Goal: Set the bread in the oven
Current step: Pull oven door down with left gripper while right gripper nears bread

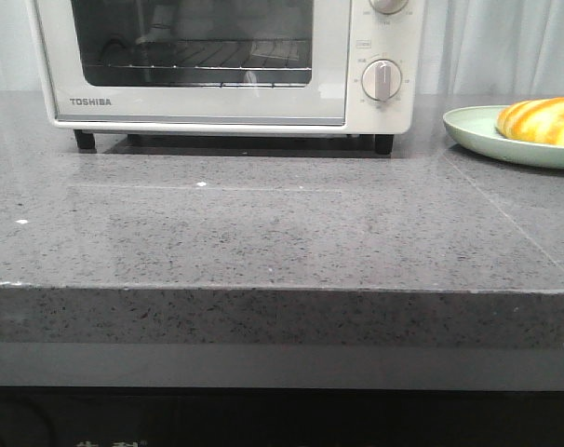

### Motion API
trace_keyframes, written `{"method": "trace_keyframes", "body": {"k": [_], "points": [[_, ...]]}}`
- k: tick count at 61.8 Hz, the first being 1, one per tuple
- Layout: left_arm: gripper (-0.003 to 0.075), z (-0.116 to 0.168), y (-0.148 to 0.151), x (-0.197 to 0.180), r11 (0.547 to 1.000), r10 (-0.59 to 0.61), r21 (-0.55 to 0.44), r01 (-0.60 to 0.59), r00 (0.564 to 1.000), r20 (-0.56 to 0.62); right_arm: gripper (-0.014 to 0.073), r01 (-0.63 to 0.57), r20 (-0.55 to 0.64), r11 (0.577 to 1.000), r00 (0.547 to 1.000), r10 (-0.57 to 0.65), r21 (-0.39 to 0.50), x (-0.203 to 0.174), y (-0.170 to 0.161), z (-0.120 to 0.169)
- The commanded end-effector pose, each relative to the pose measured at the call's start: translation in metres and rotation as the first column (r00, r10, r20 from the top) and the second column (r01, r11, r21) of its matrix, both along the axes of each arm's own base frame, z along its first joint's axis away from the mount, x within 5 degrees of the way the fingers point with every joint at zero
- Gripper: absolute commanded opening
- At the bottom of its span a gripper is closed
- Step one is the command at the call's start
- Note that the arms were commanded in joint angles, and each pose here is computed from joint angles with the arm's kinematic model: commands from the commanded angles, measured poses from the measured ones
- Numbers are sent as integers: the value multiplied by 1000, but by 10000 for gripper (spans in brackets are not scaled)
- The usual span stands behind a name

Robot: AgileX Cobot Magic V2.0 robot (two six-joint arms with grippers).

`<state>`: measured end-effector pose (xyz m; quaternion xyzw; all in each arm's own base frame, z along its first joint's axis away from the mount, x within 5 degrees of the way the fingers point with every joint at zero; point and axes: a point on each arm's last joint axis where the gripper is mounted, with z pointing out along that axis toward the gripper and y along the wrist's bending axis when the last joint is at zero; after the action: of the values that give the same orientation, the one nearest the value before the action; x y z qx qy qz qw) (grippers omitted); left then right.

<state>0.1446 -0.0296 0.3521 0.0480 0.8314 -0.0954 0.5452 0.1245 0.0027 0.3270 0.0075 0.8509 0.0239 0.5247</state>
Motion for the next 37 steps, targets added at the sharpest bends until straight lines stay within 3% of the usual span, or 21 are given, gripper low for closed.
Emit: {"method": "trace_keyframes", "body": {"k": [1, 18, 37], "points": [[-18, 27, -14, 12, 997, -59, -44, 66, 988, 140, 593, 5, 103, 1000, 995, -3, -19, 4, -1, 16], [-18, 56, -74, 60, 964, -228, -62, 258, 925, 303, 593, 5, 105, 1000, 994, -3, -19, 4, -1, 16], [-18, 60, -125, 118, 950, -244, -78, 304, 872, 423, 593, 5, 105, 1000, 994, -3, -19, 4, -1, 16]]}}
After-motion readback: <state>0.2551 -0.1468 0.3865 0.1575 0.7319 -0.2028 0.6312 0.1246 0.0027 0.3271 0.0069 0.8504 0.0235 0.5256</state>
